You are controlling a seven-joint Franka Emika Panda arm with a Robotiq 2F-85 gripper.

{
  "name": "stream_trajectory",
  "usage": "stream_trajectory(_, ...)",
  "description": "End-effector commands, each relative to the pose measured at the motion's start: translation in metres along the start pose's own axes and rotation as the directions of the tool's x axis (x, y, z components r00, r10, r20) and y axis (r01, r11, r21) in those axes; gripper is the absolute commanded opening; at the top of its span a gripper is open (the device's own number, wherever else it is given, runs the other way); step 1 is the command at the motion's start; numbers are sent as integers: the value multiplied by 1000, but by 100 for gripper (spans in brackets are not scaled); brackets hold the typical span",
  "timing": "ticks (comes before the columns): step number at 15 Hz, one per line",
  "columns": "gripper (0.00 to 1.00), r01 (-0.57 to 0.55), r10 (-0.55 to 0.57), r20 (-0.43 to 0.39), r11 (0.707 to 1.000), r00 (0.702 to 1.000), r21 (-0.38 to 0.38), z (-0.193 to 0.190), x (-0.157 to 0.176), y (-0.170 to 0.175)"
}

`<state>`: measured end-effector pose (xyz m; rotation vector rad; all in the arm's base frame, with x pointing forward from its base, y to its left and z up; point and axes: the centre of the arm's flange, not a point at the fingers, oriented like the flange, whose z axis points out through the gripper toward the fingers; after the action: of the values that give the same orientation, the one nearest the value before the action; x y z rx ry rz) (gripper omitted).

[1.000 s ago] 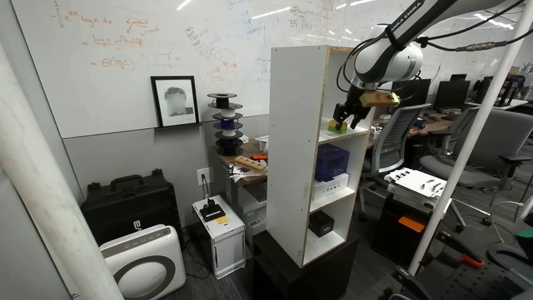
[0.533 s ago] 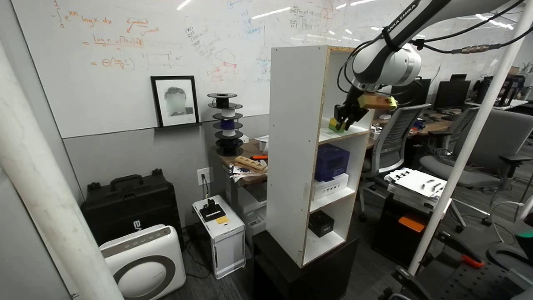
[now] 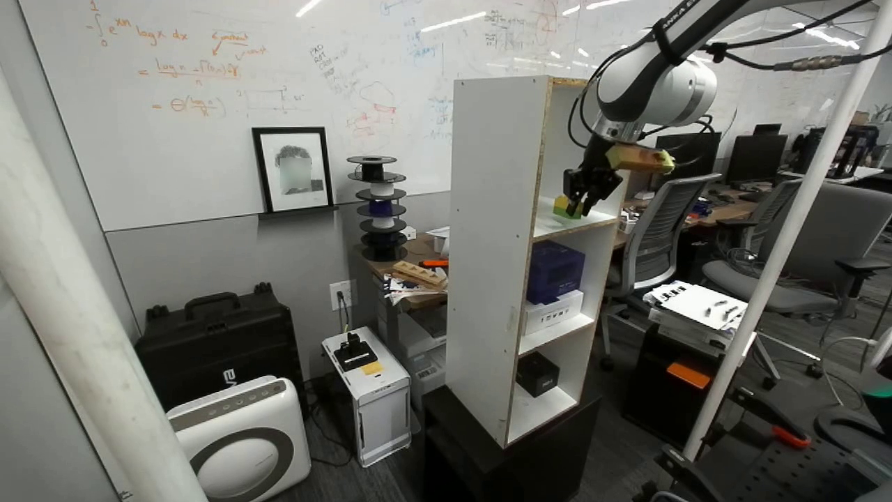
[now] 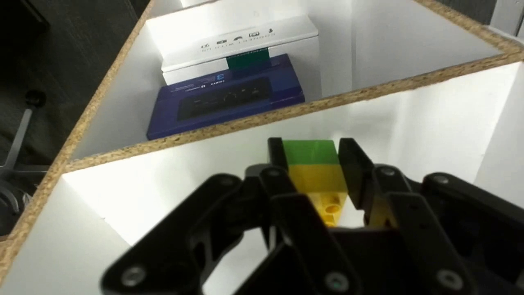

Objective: Put the lego bricks on top of the shelf

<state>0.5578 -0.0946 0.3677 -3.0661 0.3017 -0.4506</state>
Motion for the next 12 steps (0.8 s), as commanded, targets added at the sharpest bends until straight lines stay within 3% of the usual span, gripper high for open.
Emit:
stream_trajectory(1,17,7,-7,21,1000,1000,-17,-58,-33,-11)
stream_trajectory(4,16,11,-4,100,997,995,-75,-108,-51,-17)
stream_trajectory(8,16,-1,17,136,993,991,-115,-176,-72,-20)
stream_trajectory(12,16,-66,68,23,994,997,-89,-247,-71,-21)
